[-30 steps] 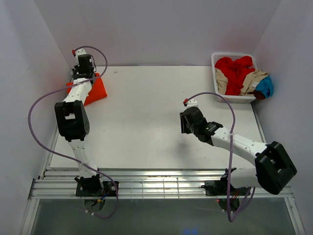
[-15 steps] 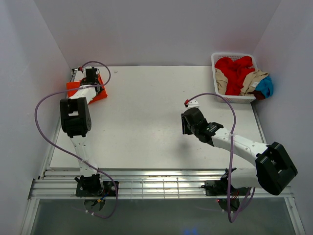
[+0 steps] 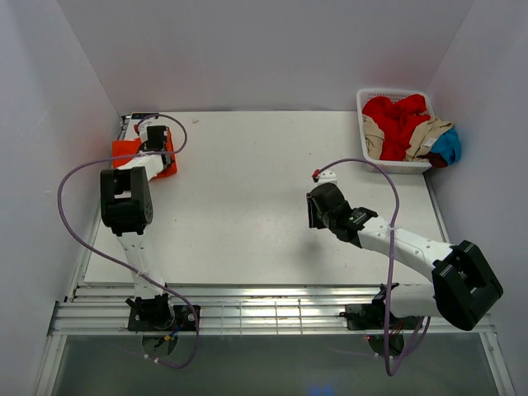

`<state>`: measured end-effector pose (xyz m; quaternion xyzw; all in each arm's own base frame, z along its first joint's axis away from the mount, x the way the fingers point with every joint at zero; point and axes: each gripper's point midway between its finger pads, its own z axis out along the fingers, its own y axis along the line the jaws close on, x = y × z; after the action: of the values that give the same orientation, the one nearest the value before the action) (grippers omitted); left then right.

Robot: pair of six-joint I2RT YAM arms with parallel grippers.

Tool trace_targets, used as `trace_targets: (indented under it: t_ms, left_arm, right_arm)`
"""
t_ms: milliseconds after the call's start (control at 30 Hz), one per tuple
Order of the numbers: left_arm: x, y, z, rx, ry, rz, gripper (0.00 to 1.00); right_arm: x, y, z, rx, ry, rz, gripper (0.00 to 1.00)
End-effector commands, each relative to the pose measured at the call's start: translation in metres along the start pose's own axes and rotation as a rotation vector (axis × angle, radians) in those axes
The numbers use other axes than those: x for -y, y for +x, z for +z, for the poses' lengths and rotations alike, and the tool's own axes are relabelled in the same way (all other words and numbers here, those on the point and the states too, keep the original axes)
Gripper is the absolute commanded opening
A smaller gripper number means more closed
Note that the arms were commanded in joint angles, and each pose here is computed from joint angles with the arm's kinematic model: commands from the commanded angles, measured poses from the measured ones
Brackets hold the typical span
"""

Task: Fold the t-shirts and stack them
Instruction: Put the neatly folded tshirt into the corner of the board with the left arm

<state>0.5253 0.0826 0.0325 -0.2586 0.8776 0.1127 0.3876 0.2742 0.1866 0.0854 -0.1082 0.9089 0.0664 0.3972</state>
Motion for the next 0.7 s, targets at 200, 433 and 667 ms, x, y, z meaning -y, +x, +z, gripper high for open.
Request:
trace_targets:
  t_ms: [200, 433, 667]
  left_arm:
    - [-0.063, 0.043, -0.028, -0.099, -0.156, -0.015, 0.0]
    - [-0.072, 0.026, -0.031, -0.052, -0.18, -0.033, 0.0]
    - [-0.059, 0.012, -0.031, -0.03, -0.106, -0.041, 0.0]
  right_arm:
    - [-0.007, -0.014, -0.011, 0.05, -0.031, 0.023, 0.43]
    - [-0.006, -0.011, -0.014, 0.043, -0.025, 0.021, 0.43]
    - [-0.004, -0.009, -0.014, 0.038, -0.012, 0.011, 0.43]
